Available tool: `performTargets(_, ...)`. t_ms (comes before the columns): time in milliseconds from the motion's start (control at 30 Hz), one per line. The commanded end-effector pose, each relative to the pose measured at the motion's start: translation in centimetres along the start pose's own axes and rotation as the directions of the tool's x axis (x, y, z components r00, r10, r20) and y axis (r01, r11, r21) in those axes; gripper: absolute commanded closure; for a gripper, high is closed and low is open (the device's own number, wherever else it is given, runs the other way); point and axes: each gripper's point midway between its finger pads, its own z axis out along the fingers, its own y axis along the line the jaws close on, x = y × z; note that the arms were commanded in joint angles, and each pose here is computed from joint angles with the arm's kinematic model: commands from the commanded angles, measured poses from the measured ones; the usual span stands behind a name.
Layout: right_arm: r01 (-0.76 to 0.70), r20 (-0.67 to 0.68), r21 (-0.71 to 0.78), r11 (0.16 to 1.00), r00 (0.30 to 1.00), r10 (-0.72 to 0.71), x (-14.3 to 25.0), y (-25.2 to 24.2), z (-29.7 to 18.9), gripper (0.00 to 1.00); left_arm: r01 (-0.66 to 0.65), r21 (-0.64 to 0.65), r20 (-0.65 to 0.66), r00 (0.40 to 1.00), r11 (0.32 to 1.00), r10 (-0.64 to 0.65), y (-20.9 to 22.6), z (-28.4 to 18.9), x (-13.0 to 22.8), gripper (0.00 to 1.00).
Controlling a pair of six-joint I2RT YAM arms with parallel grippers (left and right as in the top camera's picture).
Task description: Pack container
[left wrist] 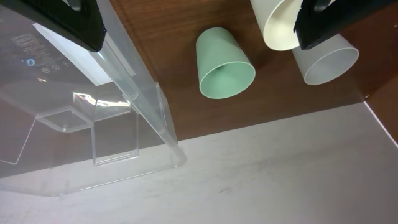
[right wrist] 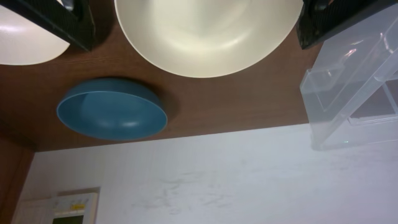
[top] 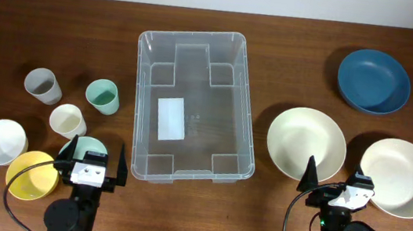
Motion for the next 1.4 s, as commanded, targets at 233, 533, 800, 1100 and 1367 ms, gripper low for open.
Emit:
performTargets(233,0.007,-0.001,0.005,1.000,1.000,-0.007,0.2,-0.2,0.0,0.01,-0.012,0.002,0.002,1.000,1.000,0.012,-0.1,0.0,0.2,0.01)
performTargets(533,0.007,-0.001,0.005,1.000,1.000,-0.007,0.2,-0.2,0.0,0.01,-0.012,0.002,0.002,1.000,1.000,0.012,-0.1,0.0,0.2,0.01)
performTargets(800,0.007,-0.001,0.005,1.000,1.000,-0.007,0.2,-0.2,0.0,0.01,-0.013,0.002,0.002,1.000,1.000,0.013,-0.1,0.0,0.2,0.01)
performTargets(1100,0.007,0.004,0.001,1.000,1.000,-0.007,0.1,-0.1,0.0,0.01,-0.013,-0.002,0.001,1.000,1.000,0.013,0.0,0.0,0.2,0.01)
performTargets(1367,-0.092,-0.092,0.019,0.996,0.991,0.093,-0.1,-0.1,-0.4,0.01,0.135,0.013,0.080,0.988,0.991,-0.135,0.5,-0.6,-4.2,0.01)
